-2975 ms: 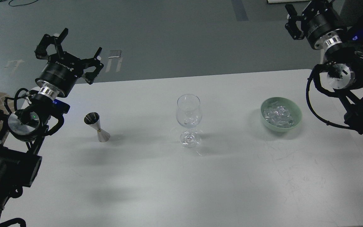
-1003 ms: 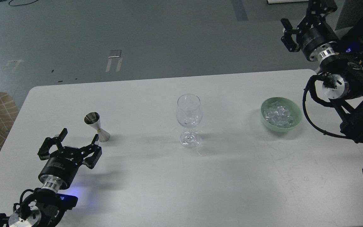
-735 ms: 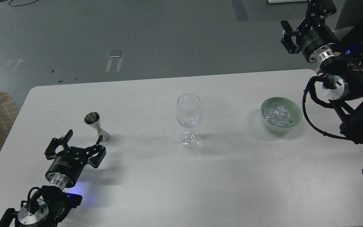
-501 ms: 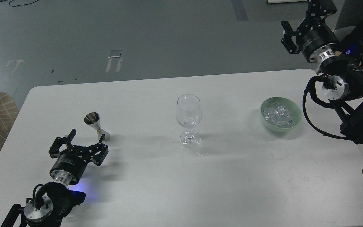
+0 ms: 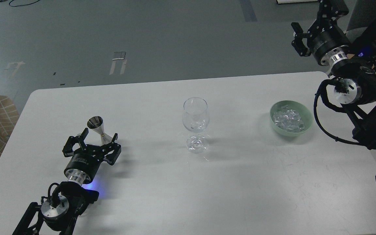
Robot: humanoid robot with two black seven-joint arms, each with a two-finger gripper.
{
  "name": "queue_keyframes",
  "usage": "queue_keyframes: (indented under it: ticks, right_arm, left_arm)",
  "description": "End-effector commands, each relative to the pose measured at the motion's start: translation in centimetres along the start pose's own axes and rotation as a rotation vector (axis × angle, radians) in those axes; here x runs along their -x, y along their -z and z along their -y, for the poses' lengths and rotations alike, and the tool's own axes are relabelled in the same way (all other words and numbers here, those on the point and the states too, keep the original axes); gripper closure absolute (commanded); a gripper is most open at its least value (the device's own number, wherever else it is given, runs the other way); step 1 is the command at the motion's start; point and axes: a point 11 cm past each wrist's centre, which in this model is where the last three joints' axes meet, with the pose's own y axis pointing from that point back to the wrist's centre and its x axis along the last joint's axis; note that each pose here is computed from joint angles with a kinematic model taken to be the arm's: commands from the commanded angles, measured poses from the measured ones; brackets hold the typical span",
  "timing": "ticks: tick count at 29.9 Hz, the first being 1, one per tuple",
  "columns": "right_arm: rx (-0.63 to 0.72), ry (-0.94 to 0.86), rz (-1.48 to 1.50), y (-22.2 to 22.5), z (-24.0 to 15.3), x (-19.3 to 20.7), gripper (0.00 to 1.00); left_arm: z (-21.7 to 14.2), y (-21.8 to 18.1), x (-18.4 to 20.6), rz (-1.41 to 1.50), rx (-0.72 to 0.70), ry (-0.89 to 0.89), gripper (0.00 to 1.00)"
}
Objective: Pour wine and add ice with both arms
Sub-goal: 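Close the left gripper around the metal jigger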
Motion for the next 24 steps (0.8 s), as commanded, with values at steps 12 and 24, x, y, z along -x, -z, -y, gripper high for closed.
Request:
queue_keyframes:
  ticks: [12, 24]
  right_arm:
    - [0.004, -0.006, -0.003, -0.1, -0.2, -0.3, 0.00]
    - [0.006, -0.007, -0.002, -0.3, -0.3, -0.4, 0.00]
  left_arm:
    - [1.8, -0.6, 0.1, 0.004, 0.018, 0.005, 0.04]
    - [2.5, -0.7, -0.5, 0.005, 0.031, -0.022, 0.41]
